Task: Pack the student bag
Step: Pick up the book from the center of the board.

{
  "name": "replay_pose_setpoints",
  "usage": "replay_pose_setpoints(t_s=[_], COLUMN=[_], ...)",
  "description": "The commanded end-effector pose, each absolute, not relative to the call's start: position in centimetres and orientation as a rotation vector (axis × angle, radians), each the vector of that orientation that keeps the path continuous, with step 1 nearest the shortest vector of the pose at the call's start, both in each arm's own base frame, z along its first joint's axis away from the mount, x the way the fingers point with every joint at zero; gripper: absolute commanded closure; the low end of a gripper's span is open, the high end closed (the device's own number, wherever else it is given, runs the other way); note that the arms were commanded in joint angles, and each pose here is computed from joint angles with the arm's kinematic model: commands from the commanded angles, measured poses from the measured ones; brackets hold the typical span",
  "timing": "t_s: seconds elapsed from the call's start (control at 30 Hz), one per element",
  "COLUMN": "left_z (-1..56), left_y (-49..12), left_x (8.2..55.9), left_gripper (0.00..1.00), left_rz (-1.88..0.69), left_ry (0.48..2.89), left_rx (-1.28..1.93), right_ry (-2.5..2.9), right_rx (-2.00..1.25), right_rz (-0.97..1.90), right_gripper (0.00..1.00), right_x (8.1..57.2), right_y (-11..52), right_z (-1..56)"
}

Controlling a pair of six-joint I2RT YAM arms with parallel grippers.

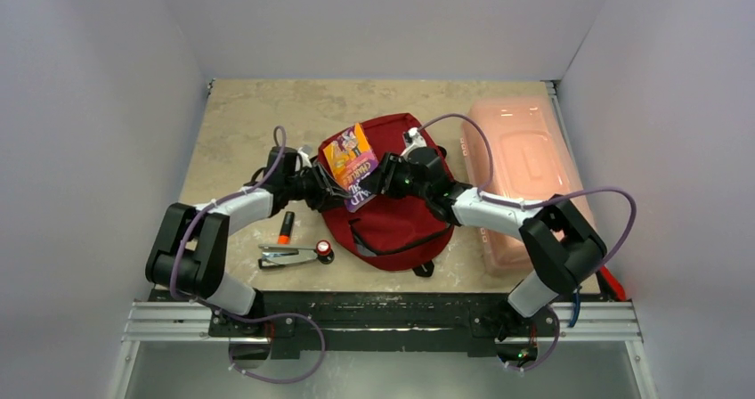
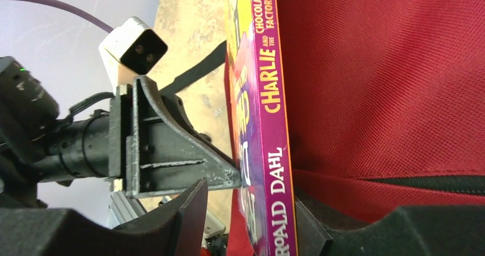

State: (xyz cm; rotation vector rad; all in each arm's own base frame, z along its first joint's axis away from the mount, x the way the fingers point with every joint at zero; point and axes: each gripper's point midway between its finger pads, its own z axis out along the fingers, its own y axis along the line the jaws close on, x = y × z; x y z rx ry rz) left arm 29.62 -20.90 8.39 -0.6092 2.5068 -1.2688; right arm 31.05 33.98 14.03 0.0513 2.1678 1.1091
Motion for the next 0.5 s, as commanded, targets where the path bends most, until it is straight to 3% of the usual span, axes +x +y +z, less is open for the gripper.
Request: replay_pose_setpoints(t_s=[0.0,0.17,0.33,0.47], left_z=[9.1,9.0,11.0,13.7], left_y=[-22.7,-22.9,-22.6,-21.6], left_x=[29.5,29.0,28.3,27.4], left_gripper=[0.69,0.68,0.52,0.37], left_rz=[-1.375,-1.399,-1.409,-1.33], left_ry=[2.475,2.468,2.401,2.342], left_rx=[-0.555,-0.547,-0.468,-0.328], right_ry=[2.101,2.047,2.019,2.007], right_rx=[0.045,0.046,0.041,-0.002], right_rz=[1.161,1.135,1.035,0.956], right_gripper=[0.5,0.68,1.0,1.0], right_x=[31.8,32.4,33.3,33.5], right_y=[35.0,34.7,33.7,32.7], right_z=[14.6,15.6,17.3,19.5])
